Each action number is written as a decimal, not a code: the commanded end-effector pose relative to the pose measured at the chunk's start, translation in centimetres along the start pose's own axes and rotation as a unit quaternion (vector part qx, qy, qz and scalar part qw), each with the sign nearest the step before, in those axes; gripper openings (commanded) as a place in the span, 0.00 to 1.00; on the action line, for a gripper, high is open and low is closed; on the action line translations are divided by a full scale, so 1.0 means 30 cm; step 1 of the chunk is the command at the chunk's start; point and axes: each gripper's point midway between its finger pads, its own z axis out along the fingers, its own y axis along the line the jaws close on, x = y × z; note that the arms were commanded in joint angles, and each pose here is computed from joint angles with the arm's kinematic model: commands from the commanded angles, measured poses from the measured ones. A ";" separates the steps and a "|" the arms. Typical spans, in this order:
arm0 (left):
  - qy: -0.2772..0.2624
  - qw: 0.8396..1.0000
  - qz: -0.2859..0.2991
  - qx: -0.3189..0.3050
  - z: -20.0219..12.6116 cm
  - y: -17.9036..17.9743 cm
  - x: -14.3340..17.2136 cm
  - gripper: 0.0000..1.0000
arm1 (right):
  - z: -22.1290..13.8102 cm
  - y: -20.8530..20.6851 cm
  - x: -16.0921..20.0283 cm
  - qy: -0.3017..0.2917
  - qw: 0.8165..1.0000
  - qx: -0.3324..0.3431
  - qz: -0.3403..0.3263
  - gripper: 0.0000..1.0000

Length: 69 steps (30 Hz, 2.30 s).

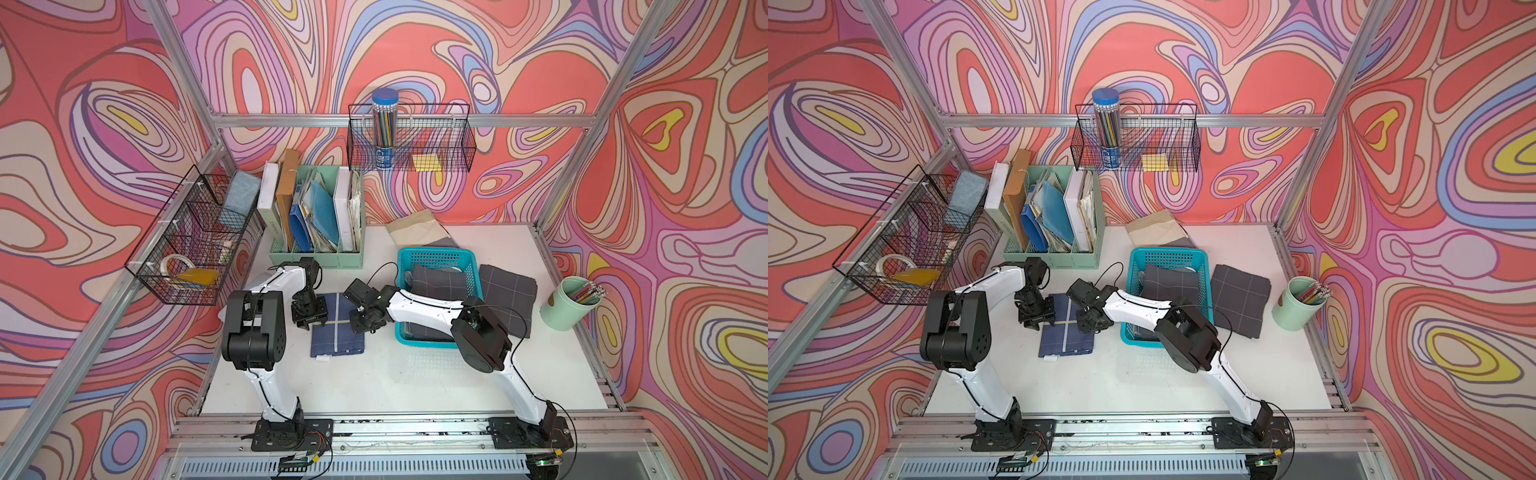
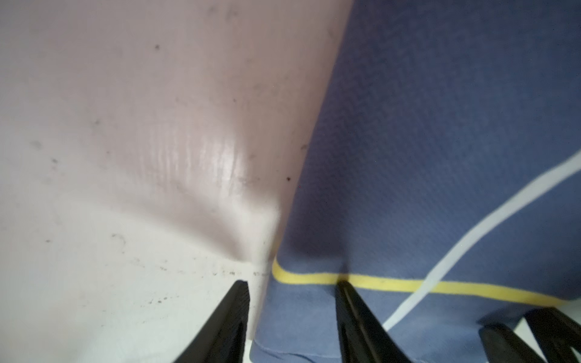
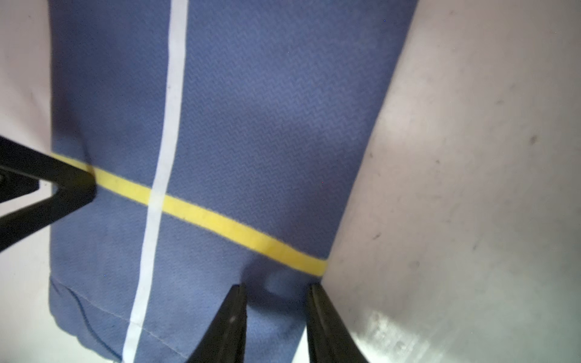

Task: Put the folded pillowcase in the basket
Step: Pick up the pillowcase from the center of the board, then place the pillowcase in the basket.

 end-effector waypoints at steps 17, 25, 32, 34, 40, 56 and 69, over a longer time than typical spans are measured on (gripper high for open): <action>-0.007 0.994 -0.025 0.104 -0.084 -0.054 -0.007 0.00 | 0.003 -0.053 0.025 0.008 1.000 -0.001 0.015 0.32; -0.100 0.987 -0.019 0.126 -0.375 -0.052 0.014 0.00 | -0.036 -0.031 -0.028 -0.016 1.000 -0.022 0.015 0.32; -0.118 0.984 -0.007 0.134 -0.464 -0.056 0.030 0.00 | -0.170 0.022 -0.099 -0.063 0.995 -0.071 0.021 0.36; -0.122 0.982 -0.008 0.141 -0.483 -0.063 0.027 0.00 | -0.230 0.029 -0.115 -0.079 0.994 -0.076 0.019 0.36; -0.140 0.978 -0.003 0.157 -0.563 -0.096 0.019 0.00 | -0.427 0.017 -0.169 -0.131 0.989 -0.070 0.014 0.36; -0.192 0.948 0.126 0.222 -0.871 -0.520 0.128 0.00 | -0.995 -0.623 -0.144 -0.306 0.925 0.158 0.159 0.38; -0.181 0.913 0.194 0.310 -0.918 -0.985 0.221 0.00 | -1.252 -0.853 -0.039 -0.362 0.876 0.225 0.224 0.38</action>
